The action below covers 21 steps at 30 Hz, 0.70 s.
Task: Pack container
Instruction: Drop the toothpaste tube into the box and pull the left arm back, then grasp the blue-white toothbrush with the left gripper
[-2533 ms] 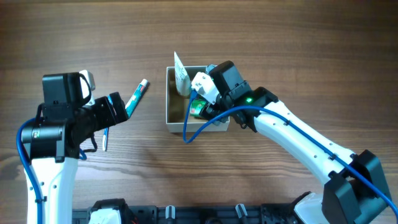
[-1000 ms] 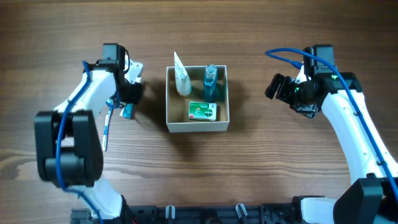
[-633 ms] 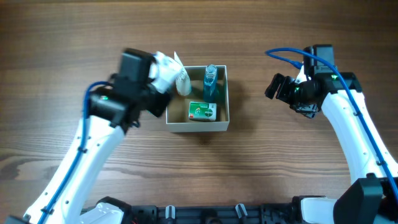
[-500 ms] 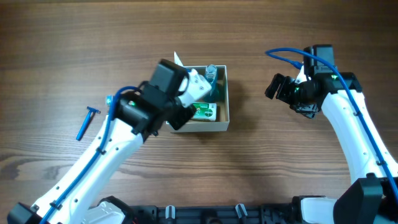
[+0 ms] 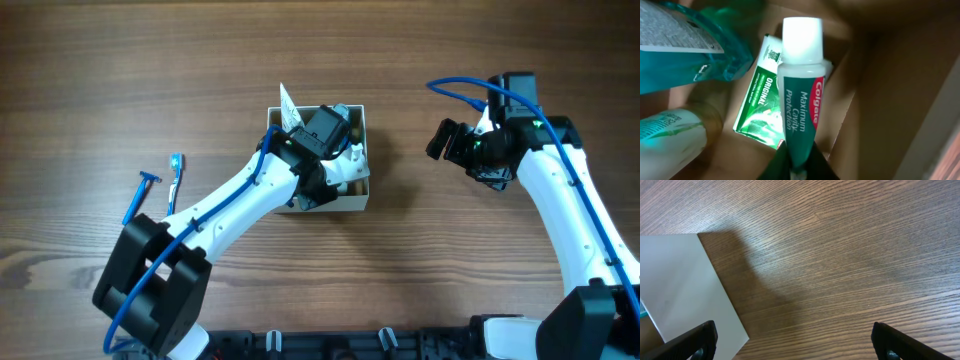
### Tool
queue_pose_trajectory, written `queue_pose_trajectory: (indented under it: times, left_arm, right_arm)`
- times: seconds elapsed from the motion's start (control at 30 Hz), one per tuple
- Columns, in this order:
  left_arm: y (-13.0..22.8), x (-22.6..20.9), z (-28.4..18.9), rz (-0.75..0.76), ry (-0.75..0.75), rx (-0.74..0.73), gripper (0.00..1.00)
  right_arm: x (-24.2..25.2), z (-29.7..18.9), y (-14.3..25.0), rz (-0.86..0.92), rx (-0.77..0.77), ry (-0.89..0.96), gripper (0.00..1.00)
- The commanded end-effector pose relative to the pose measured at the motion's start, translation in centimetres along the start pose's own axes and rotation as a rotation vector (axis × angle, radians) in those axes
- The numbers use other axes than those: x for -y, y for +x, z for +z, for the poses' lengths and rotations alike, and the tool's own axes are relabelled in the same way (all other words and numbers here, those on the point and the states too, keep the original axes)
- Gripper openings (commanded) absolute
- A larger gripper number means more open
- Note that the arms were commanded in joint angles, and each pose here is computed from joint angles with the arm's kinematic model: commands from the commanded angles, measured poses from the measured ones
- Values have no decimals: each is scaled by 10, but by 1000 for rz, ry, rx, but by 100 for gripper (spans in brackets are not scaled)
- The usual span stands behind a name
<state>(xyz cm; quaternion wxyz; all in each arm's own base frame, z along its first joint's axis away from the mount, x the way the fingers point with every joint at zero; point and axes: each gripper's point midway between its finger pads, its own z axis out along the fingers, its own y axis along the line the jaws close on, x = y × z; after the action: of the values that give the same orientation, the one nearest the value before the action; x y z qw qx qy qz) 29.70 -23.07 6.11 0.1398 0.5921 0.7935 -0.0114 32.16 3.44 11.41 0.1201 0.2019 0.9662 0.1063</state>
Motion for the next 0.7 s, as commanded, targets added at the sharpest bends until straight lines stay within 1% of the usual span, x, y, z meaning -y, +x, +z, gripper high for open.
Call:
queue_pose_trajectory:
  times: [0.0, 0.03, 0.07, 0.1, 0.13, 0.17, 0.2, 0.23, 0.27, 0.3, 0.37, 0.4, 0.47, 0.5, 0.57, 0.6, 0.67]
  left_arm:
    - [10, -21, -12, -7, -116, -45, 18]
    - [10, -31, -27, -8, -179, -39, 31]
    - [8, -36, -42, -10, -224, -19, 48]
    - [3, -41, -65, -16, -270, 28, 75]
    - [-1, -43, -91, -22, -312, 87, 93]
    - [-4, -45, -123, -54, -364, 165, 100]
    - [-5, -45, -142, -93, -390, 215, 100]
    - [-1, -44, -173, -174, -423, 291, 100]
    - [6, -43, -193, -251, -442, 341, 100]
    - [18, -45, -211, -345, -459, 378, 100]
    - [52, -58, -230, -561, -498, 403, 100]
    - [78, -70, -235, -709, -524, 392, 100]
    - [150, -99, -228, -1031, -580, 290, 100]
    - [171, -105, -220, -1124, -568, 255, 100]
    - [201, -113, -196, -1284, -469, 204, 100]
    - [224, -113, -172, -1391, -398, 125, 100]
    - [249, -113, -142, -1511, -325, 23, 100]
  right_arm:
    - [1, 3, 2, 15, -15, 0, 100]
    - [1, 3, 2, 14, -14, -1, 100]
    - [1, 3, 2, 14, -14, -1, 100]
    - [1, 3, 2, 14, -14, -1, 100]
    - [1, 3, 2, 14, -14, -1, 100]
    - [1, 3, 2, 14, -13, -1, 100]
    - [1, 3, 2, 15, -13, -1, 100]
    - [1, 3, 1, 14, -11, 1, 100]
    - [1, 3, 1, 15, -11, 1, 100]
    - [1, 3, 1, 15, -11, 1, 100]
    - [1, 3, 0, 14, -8, -1, 100]
    - [0, 3, 0, 15, -5, -2, 100]
    - [0, 3, -1, 14, -2, -4, 100]
    - [0, 3, -1, 14, -1, -4, 100]
    - [-1, 3, -3, 11, 5, -7, 100]
    - [-1, 3, -3, 11, 5, -8, 100]
    - [-1, 3, -3, 11, 5, -8, 100]
